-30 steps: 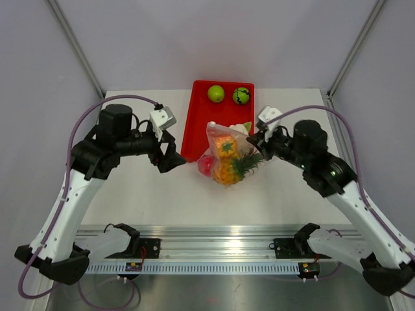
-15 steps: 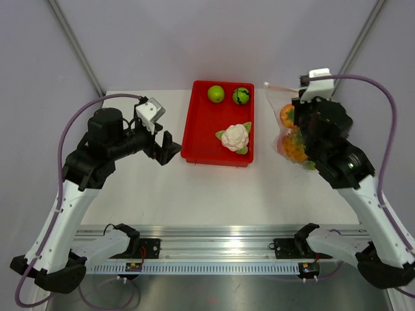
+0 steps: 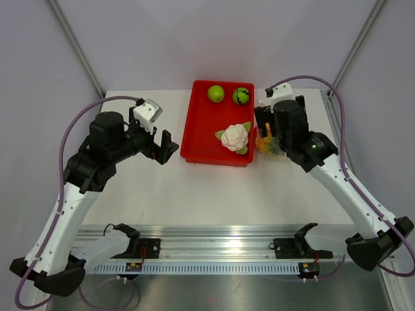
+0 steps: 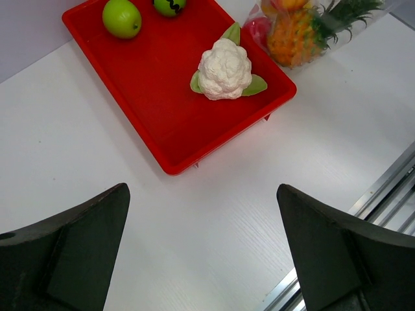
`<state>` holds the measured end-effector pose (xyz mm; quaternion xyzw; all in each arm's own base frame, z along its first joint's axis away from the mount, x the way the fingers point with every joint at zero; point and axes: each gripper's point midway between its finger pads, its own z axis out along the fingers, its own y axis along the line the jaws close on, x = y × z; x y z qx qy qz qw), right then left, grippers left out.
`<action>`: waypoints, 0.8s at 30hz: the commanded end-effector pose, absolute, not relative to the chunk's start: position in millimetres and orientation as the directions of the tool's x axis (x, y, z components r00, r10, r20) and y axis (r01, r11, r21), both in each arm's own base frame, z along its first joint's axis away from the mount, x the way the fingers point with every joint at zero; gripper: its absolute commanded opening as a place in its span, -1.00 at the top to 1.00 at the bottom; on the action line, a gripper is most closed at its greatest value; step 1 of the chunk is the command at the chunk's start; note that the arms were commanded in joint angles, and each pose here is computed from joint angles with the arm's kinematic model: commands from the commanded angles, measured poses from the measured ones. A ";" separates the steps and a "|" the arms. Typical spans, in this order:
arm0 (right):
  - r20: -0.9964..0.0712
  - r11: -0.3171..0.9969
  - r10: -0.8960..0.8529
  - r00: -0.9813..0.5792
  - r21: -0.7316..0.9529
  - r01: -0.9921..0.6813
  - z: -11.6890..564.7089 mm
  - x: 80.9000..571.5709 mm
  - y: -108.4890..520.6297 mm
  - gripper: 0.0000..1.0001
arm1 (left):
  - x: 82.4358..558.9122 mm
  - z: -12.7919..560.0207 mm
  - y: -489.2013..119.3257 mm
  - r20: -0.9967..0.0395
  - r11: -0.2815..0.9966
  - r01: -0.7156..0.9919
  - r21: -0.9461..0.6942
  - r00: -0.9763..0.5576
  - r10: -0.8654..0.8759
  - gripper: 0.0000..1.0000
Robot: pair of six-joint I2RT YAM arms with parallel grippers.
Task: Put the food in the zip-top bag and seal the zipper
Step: Place the zipper food storage bag at the center of the board, then reset both arms
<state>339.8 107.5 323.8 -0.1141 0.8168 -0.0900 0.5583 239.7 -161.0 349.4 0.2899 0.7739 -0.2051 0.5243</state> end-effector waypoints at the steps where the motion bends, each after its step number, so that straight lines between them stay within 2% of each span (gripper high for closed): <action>1: -0.917 0.975 -0.195 -0.347 -0.220 0.033 337.1 337.4 87.8 -0.99 | 248.3 366.7 -158.6 -0.954 0.777 0.629 -0.003 -0.235 0.186 -0.98; 2: -0.921 0.974 -0.171 -0.350 -0.211 0.080 339.0 338.6 79.4 -0.99 | 248.7 367.3 -158.9 -0.954 0.778 0.628 -0.006 -0.236 0.183 -0.98; 3: -0.938 0.957 -0.084 -0.335 -0.170 0.235 346.0 338.5 53.8 -0.99 | 248.5 366.8 -159.4 -0.953 0.778 0.628 -0.015 -0.244 0.179 -0.98; 4: -0.943 0.948 -0.053 -0.329 -0.152 0.281 347.2 338.8 44.1 -0.99 | 248.5 366.3 -159.3 -0.952 0.780 0.625 -0.020 -0.250 0.177 -0.98; 10: -0.948 0.889 0.210 -0.238 0.083 0.451 352.8 333.7 -7.5 -0.99 | 248.3 362.5 -153.3 -0.946 0.803 0.596 -0.023 -0.272 0.175 -0.98; 14: -0.898 0.864 0.339 -0.281 0.178 0.472 331.7 338.7 -23.3 -0.99 | 246.2 361.3 -149.6 -0.947 0.810 0.587 -0.018 -0.270 0.175 -0.98; 16: -0.851 0.868 0.389 -0.353 0.210 0.450 310.6 345.4 -17.7 -0.99 | 247.6 364.2 -146.8 -0.951 0.824 0.567 -0.022 -0.267 0.159 -0.98; 18: -0.816 0.829 0.440 -0.376 0.208 0.520 294.3 344.8 -25.0 -0.99 | 249.5 362.6 -143.2 -0.950 0.839 0.543 -0.024 -0.275 0.151 -0.98; 24: -0.782 0.817 0.468 -0.411 0.206 0.538 275.4 347.2 -21.4 -0.99 | 248.7 359.2 -139.4 -0.950 0.849 0.528 -0.021 -0.275 0.148 -0.98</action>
